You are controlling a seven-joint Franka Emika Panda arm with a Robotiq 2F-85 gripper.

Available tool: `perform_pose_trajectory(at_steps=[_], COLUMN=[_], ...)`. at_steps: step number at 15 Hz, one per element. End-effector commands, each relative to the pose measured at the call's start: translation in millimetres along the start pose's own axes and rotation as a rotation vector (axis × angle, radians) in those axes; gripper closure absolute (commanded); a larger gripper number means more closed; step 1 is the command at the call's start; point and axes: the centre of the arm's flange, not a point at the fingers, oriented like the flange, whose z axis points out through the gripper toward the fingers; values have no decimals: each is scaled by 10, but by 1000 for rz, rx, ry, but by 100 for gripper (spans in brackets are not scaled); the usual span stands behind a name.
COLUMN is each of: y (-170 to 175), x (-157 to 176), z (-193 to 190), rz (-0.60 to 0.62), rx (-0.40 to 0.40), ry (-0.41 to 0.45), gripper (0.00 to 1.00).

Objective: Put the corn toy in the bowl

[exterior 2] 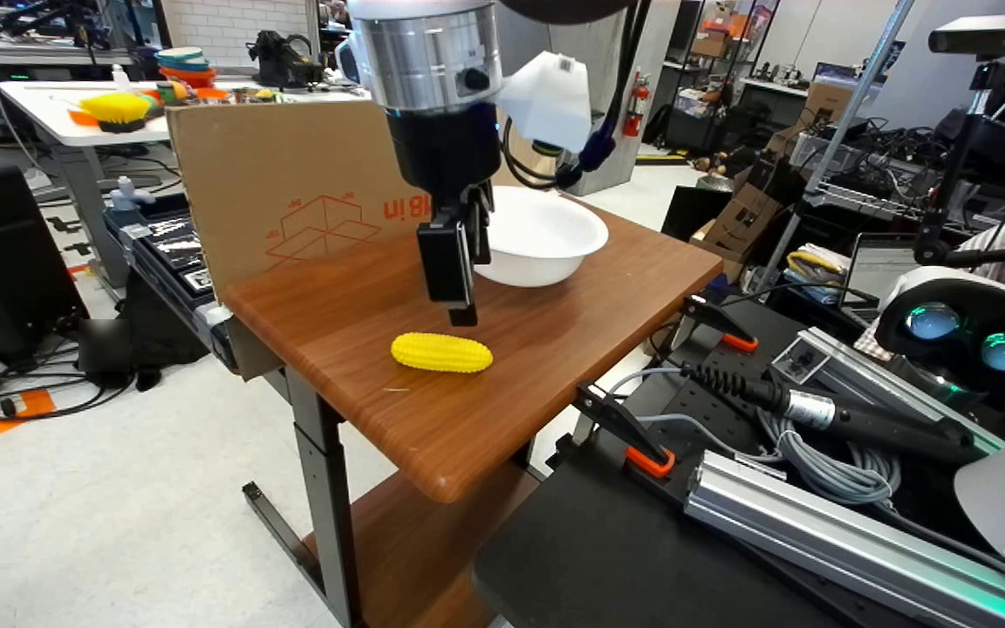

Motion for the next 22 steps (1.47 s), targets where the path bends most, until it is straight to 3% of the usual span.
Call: perform_pose_trajectory(at_steps=[1, 11, 12, 14, 21, 22], y=[-104, -363, -384, -416, -471, -76], x=[160, 320, 330, 352, 367, 317], z=[64, 352, 366, 381, 426, 254], rz=[1, -17, -12, 0, 111, 122], rx=[-22, -25, -27, -21, 33, 43], ry=[15, -23, -20, -18, -11, 27], gripper=[0, 1, 25, 31, 85, 92])
